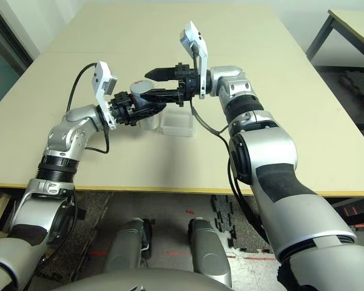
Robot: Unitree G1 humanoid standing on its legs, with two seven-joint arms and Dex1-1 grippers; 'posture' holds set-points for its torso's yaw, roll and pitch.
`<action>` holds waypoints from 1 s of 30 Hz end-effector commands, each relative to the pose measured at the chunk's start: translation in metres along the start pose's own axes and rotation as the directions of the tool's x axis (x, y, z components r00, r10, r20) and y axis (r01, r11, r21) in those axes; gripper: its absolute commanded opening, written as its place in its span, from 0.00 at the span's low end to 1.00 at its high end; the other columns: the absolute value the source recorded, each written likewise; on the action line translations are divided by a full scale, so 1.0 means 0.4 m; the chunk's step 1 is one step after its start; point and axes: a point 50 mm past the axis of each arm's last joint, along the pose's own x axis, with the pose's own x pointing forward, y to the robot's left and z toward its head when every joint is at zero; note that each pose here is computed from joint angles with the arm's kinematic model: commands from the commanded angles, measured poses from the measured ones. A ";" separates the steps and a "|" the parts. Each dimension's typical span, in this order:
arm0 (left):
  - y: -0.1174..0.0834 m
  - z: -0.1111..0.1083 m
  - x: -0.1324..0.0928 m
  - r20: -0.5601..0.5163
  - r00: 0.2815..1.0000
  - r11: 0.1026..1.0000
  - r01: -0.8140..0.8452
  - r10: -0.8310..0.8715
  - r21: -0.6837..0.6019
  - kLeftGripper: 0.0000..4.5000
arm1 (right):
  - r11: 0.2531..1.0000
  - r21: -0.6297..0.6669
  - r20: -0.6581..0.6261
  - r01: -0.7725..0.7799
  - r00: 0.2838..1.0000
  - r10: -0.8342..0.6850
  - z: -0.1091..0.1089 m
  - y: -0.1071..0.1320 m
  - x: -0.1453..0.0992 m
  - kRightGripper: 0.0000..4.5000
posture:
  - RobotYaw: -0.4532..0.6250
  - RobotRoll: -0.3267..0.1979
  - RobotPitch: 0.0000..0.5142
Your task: Pour the medicine from the bottle into the box.
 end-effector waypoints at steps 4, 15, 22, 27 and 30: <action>-0.007 0.007 0.020 -0.006 0.999 0.999 0.035 -0.035 0.023 0.59 | 1.000 -0.019 0.017 0.003 1.000 -0.002 0.006 0.001 0.017 1.00 | 0.33 0.62 0.18; -0.009 0.011 0.006 -0.002 0.999 0.999 0.034 -0.034 0.029 0.59 | 0.996 -0.020 -0.023 0.084 0.996 -0.085 -0.002 -0.010 -0.014 1.00 | 0.34 0.62 0.18; 0.000 0.018 -0.009 -0.001 1.000 0.999 0.016 -0.016 0.032 0.59 | 0.992 -0.024 -0.064 0.122 0.990 -0.124 -0.003 -0.015 -0.062 1.00 | 0.34 0.62 0.18; 0.004 0.019 -0.013 0.000 1.000 0.999 0.008 -0.008 0.033 0.59 | 0.988 -0.031 -0.075 0.149 0.986 -0.151 0.006 -0.018 -0.092 1.00 | 0.34 0.62 0.18; 0.005 0.018 -0.013 0.001 1.000 0.999 0.003 -0.003 0.032 0.59 | 0.987 -0.033 -0.077 0.157 0.984 -0.159 0.012 -0.019 -0.106 1.00 | 0.34 0.62 0.17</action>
